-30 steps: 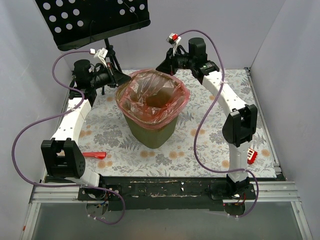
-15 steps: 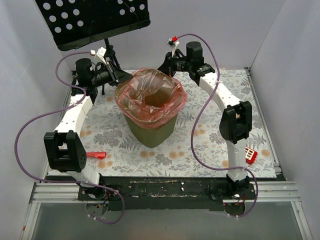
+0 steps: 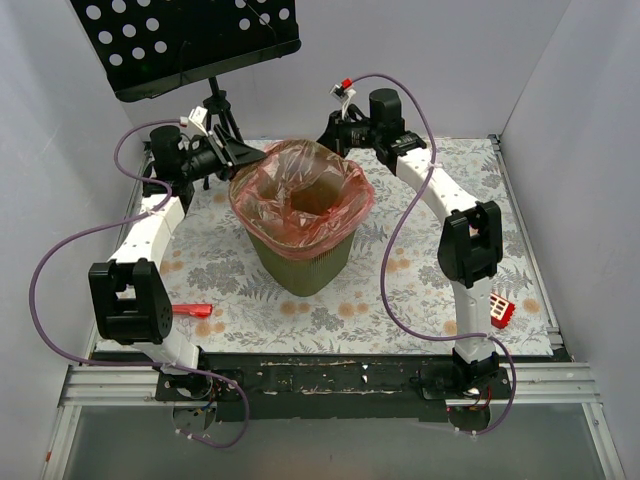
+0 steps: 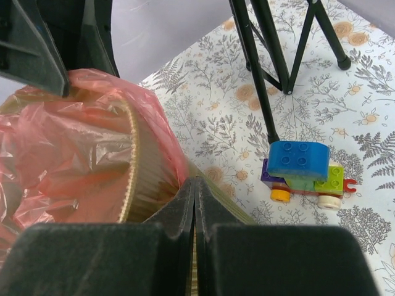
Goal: Put the trash bags into the trash bin
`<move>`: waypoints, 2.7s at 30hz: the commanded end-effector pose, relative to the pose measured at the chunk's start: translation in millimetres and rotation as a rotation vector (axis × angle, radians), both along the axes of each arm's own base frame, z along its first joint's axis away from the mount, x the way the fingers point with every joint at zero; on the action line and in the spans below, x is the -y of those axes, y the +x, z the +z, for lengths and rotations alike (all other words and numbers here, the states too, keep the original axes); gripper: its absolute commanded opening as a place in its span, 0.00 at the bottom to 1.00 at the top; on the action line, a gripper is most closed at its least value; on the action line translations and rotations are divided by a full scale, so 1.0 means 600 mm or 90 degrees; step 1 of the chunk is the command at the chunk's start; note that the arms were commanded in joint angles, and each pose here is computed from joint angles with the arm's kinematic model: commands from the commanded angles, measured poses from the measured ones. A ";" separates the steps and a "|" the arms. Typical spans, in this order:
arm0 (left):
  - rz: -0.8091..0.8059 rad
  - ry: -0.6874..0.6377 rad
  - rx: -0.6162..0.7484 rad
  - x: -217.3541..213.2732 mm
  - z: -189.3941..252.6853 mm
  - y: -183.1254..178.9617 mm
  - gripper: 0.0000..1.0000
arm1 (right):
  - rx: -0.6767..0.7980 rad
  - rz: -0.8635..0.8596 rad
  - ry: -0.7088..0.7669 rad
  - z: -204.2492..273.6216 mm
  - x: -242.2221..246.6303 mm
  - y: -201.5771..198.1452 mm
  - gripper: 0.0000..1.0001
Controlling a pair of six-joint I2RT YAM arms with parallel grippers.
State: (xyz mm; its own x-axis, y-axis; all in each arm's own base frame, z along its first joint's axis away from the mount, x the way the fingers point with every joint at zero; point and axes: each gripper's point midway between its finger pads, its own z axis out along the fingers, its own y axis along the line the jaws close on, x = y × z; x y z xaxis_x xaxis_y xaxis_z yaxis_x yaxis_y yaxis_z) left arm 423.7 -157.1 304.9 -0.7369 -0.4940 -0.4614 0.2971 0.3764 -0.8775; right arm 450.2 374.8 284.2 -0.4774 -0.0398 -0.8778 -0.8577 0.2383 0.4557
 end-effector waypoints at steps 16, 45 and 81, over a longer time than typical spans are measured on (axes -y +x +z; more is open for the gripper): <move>0.031 -0.021 0.052 -0.043 0.011 -0.012 0.20 | 0.016 0.035 -0.026 -0.006 -0.017 -0.046 0.01; -0.061 -0.083 -0.066 -0.138 0.012 -0.216 0.40 | 0.303 -0.228 -0.178 0.177 0.204 -0.066 0.52; -0.026 -0.095 -0.147 -0.087 -0.101 -0.233 0.00 | 0.230 -0.159 -0.190 0.102 0.202 -0.124 0.49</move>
